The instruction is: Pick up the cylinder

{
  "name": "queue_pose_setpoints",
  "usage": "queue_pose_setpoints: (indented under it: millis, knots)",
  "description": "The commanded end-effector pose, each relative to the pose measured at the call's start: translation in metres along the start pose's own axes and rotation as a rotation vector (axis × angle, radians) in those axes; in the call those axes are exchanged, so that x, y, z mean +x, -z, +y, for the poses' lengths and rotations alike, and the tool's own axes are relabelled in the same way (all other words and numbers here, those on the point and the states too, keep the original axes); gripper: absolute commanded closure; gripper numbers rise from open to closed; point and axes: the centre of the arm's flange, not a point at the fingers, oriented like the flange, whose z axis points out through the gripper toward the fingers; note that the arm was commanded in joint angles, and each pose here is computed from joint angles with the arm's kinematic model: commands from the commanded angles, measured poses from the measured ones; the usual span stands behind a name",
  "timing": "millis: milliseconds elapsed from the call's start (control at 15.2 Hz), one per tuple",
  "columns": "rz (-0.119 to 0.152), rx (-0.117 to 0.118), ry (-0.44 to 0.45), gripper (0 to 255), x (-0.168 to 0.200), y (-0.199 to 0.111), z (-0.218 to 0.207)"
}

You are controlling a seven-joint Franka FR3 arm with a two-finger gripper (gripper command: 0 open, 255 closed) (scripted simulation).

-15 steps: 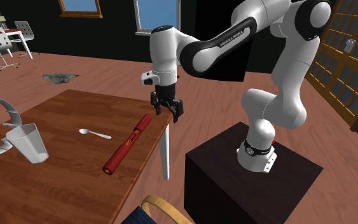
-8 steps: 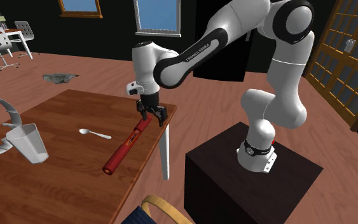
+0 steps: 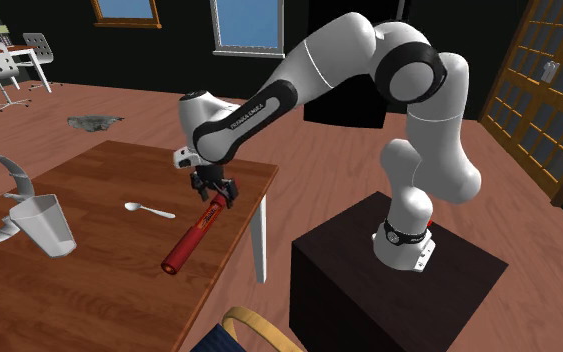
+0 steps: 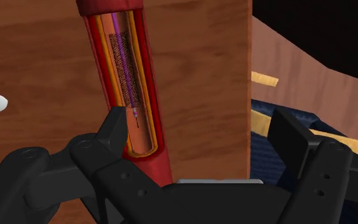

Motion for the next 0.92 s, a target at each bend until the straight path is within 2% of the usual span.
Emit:
queue_pose_setpoints:
  millis: [0, 198, 726, 858]
  knots:
    - [-0.002, 0.006, 0.033, 0, 0.006, -0.016, 0.021]
    - [-0.008, 0.012, 0.077, 0, 0.013, -0.039, 0.054]
    - [-0.008, 0.012, 0.078, 0, 0.014, -0.079, 0.056]
    - [-0.008, 0.012, 0.078, 0, 0.014, -0.079, 0.056]
